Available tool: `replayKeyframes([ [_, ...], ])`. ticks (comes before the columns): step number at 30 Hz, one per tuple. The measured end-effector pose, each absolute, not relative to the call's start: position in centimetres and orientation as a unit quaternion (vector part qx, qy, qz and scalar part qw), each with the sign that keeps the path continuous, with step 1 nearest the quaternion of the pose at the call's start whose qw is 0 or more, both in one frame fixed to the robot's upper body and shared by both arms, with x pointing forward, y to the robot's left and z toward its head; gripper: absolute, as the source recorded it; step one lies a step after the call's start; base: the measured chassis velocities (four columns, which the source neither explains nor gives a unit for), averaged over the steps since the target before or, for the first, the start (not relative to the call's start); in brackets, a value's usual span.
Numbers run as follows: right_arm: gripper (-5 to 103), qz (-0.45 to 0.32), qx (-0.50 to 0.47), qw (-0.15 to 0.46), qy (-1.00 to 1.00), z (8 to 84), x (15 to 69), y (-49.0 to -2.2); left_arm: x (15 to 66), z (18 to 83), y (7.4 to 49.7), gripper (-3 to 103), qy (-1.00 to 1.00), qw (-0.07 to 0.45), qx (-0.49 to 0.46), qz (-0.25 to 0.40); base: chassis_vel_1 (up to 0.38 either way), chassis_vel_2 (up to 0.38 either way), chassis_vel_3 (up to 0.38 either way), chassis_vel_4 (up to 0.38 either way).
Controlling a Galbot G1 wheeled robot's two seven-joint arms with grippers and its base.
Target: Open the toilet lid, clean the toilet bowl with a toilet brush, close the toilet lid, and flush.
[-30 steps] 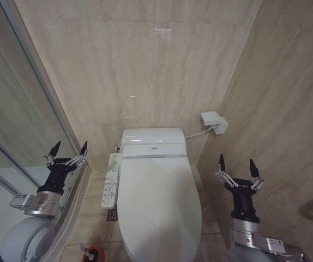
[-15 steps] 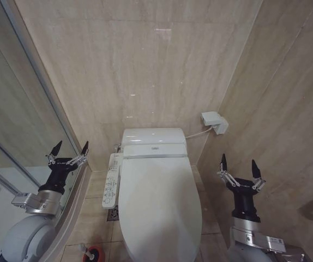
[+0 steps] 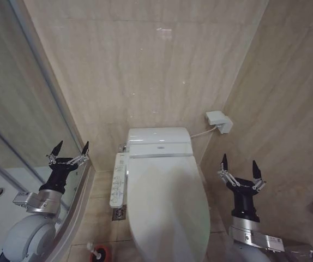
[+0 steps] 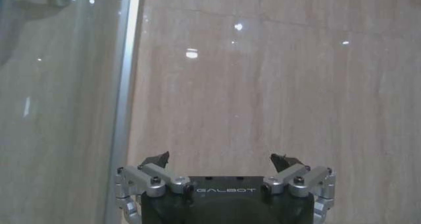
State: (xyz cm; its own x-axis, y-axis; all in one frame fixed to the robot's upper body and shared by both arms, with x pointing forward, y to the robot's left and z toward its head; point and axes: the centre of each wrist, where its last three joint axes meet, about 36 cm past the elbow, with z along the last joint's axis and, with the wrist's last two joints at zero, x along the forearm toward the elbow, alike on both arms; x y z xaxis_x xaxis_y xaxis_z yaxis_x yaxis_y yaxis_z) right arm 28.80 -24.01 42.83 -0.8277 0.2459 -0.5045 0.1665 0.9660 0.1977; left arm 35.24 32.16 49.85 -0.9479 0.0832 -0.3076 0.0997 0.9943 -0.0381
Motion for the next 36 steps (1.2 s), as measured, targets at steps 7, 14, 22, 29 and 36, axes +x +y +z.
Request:
replayKeyframes([
  [7,100,0.074,0.108,0.274,0.953,42.8,28.9,-23.9,35.4,49.7,32.1,100,0.987,0.154,0.047,-0.027,-0.004,0.003,-0.004,-0.007],
  [14,100,0.074,0.109,0.276,0.952,42.8,28.8,-24.0,35.2,49.7,32.3,100,0.987,0.155,0.043,-0.029,0.0,0.0,0.0,0.0],
  [22,100,0.077,0.11,0.277,0.952,42.9,28.9,-24.1,34.7,50.1,32.3,100,0.986,0.161,0.041,-0.029,0.0,0.0,0.0,0.0],
  [29,100,0.078,0.109,0.277,0.951,43.0,28.9,-24.3,34.5,50.1,32.2,100,0.985,0.163,0.04,-0.031,-0.018,0.016,0.017,-0.022],
  [36,100,0.077,0.117,0.276,0.951,43.1,29.0,-24.4,34.3,50.0,32.0,100,0.985,0.164,0.039,-0.034,-0.093,0.098,0.086,-0.103],
])
